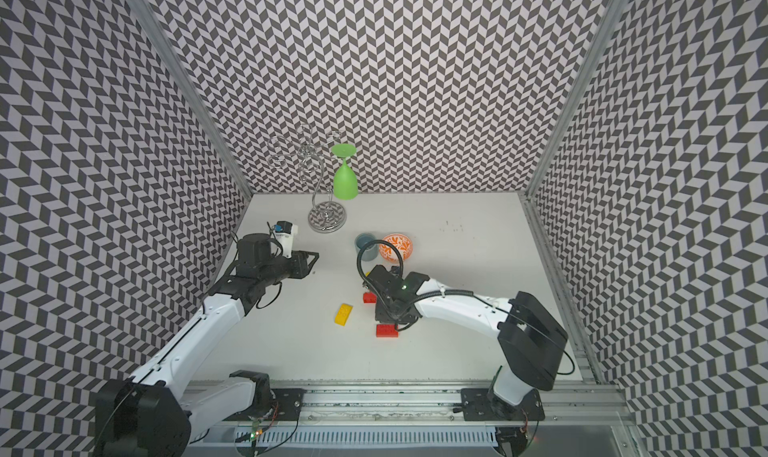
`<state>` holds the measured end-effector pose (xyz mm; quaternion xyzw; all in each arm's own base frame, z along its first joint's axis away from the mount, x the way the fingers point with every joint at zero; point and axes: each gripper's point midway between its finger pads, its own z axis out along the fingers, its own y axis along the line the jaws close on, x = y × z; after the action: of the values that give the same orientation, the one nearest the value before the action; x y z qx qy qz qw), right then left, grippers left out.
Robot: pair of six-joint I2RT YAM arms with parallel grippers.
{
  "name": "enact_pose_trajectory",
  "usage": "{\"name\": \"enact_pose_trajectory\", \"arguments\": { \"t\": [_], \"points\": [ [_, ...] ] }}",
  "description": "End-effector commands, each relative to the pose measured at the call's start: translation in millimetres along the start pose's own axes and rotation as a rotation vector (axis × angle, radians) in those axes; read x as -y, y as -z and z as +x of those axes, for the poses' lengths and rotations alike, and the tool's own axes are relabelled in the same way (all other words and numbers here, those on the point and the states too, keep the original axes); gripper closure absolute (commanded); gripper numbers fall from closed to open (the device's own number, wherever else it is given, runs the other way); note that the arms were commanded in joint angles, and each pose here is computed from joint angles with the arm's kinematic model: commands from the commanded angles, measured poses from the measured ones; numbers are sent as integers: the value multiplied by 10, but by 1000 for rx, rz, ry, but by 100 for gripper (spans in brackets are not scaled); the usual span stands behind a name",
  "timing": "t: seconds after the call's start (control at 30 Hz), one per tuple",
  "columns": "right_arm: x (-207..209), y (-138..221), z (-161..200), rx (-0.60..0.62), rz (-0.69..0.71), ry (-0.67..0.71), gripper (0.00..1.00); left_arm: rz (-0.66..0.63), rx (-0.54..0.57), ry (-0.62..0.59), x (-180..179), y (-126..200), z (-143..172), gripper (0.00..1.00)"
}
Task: Assemble the letter s with lego
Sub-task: Pick up the lego brick from the center of the board, then assemble the lego brick with the lego brick.
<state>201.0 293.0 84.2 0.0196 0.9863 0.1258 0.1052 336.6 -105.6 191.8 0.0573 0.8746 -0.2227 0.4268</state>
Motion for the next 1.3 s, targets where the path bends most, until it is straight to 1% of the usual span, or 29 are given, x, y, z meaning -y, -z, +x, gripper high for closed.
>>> {"name": "enact_pose_trajectory", "arguments": {
  "t": [0.0,0.23,0.93,1.17,1.27],
  "points": [
    [-40,-6,82,-13,-5,-86,100,15,26,-4,26,42,-45,58],
    [47,-159,199,-50,33,-97,100,8,33,-8,23,67,-53,58],
    [361,-376,225,-21,173,-87,100,1,32,-11,14,71,-55,57],
    [293,-223,108,52,209,-54,100,1,34,-11,16,76,-59,57],
    [280,-219,108,59,218,-45,100,2,34,-11,18,76,-59,57]
  ]
}}
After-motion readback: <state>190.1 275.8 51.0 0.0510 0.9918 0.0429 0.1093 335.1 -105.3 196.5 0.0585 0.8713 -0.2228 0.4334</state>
